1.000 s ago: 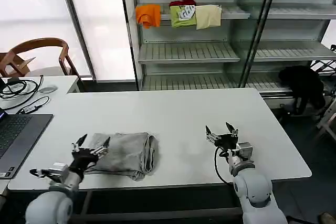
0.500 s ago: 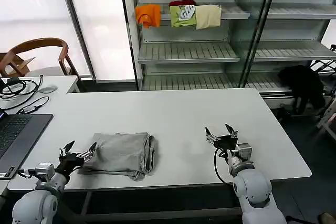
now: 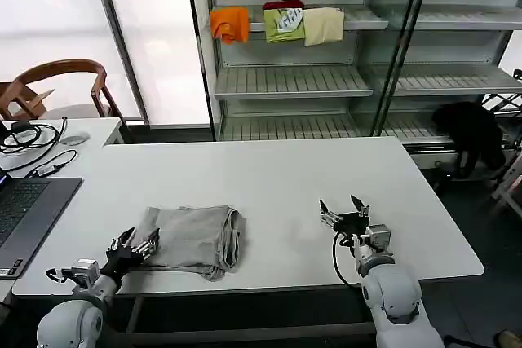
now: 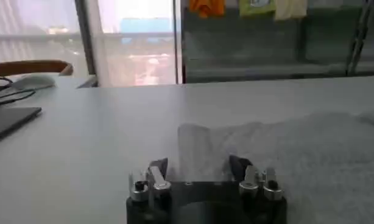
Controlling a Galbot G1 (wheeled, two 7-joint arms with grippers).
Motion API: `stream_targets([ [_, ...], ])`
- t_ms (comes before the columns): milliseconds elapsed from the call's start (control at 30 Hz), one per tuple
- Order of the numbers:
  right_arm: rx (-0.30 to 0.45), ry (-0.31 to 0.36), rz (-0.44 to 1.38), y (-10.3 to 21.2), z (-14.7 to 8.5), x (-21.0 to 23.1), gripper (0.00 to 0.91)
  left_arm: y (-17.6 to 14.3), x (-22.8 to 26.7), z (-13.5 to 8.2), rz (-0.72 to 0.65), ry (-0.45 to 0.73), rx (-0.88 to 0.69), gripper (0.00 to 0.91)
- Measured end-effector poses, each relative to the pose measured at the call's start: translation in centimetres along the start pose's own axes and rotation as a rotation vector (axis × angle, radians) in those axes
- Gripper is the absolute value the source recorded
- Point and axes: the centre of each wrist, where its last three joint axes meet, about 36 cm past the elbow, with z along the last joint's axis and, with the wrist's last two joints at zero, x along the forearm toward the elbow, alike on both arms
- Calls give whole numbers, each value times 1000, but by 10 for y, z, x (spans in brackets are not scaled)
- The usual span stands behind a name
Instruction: Fold and organize the clothes.
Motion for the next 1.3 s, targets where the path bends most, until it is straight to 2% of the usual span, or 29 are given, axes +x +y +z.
stream_targets([
  [500,1,3,8,0,1,3,907,-13,-3,-2,50,-2,154,10],
  [700,7,2,10,-2,1,2,907,-4,2,-12,18,-42,101,10],
  [900,1,-4,2,1,1,-1,907,48,23,-50,-109,-97,-121,20],
  [1100,-9,-7,-14,8,3,-8,907,111,58,-106,-234,-114,-345,20],
  [1200,-13,-4,-19,12,6,-10,907,126,72,-137,-261,-129,-432,20],
  [1300,-15,2,-23,14,9,-11,907,129,79,-159,-274,-138,-494,20],
])
